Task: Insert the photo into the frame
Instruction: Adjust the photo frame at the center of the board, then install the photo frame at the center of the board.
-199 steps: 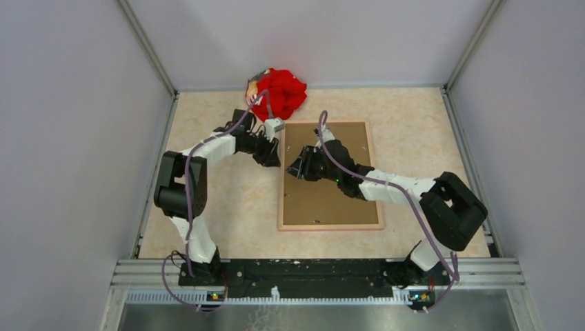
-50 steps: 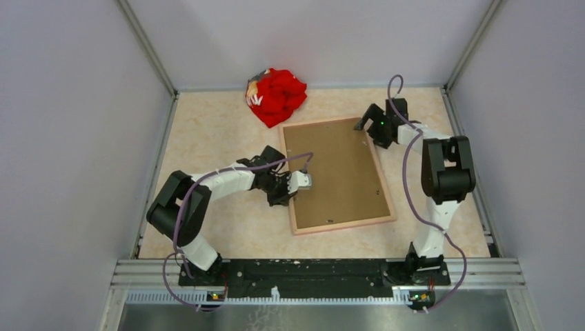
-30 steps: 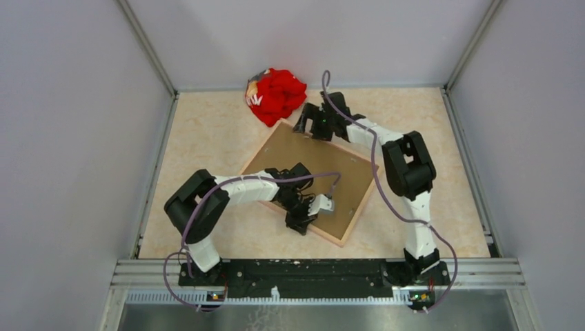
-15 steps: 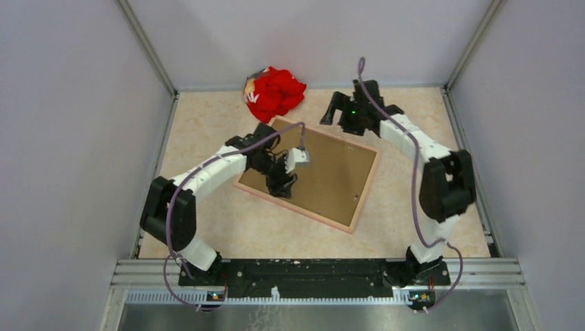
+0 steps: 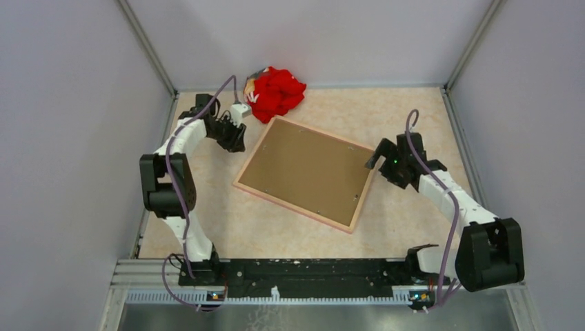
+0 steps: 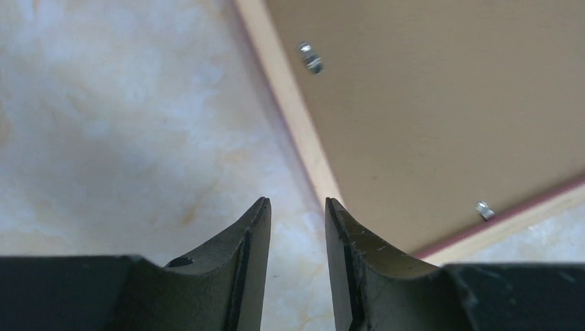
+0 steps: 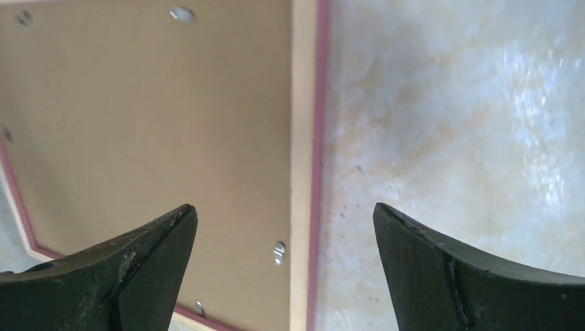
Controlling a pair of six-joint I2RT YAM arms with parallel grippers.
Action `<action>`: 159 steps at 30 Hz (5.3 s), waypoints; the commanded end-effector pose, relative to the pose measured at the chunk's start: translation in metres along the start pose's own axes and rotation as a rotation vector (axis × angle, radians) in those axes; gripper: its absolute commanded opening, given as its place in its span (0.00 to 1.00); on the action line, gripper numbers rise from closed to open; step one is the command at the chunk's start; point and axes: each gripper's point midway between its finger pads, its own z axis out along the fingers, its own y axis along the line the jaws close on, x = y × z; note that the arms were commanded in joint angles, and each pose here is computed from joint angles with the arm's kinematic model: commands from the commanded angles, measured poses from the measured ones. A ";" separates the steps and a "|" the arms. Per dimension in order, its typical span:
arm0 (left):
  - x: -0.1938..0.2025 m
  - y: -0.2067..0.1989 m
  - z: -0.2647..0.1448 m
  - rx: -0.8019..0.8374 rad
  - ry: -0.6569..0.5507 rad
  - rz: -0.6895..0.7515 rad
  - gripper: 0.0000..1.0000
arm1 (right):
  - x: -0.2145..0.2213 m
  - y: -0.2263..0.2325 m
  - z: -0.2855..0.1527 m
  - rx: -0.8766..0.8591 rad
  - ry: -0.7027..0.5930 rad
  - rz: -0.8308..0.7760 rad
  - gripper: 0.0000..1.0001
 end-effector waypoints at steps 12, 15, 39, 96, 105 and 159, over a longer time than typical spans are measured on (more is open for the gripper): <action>0.032 0.002 0.041 0.148 -0.027 -0.206 0.41 | 0.042 -0.016 0.026 -0.071 0.054 0.100 0.98; 0.044 -0.008 0.044 0.157 -0.002 -0.171 0.38 | 0.042 -0.012 0.032 -0.088 0.072 0.114 0.97; 0.113 -0.133 0.015 0.497 0.100 -0.036 0.09 | 0.002 0.006 0.080 -0.144 0.170 0.147 0.96; 0.084 -0.100 0.046 0.371 0.063 -0.235 0.16 | 0.233 0.289 0.068 -0.705 0.395 -0.205 0.45; 0.081 -0.100 0.043 0.366 0.055 -0.225 0.16 | 0.247 0.288 0.077 -0.686 0.423 -0.210 0.42; 0.074 -0.097 0.026 0.360 0.054 -0.157 0.20 | 0.196 0.304 0.046 -0.772 0.358 -0.190 0.65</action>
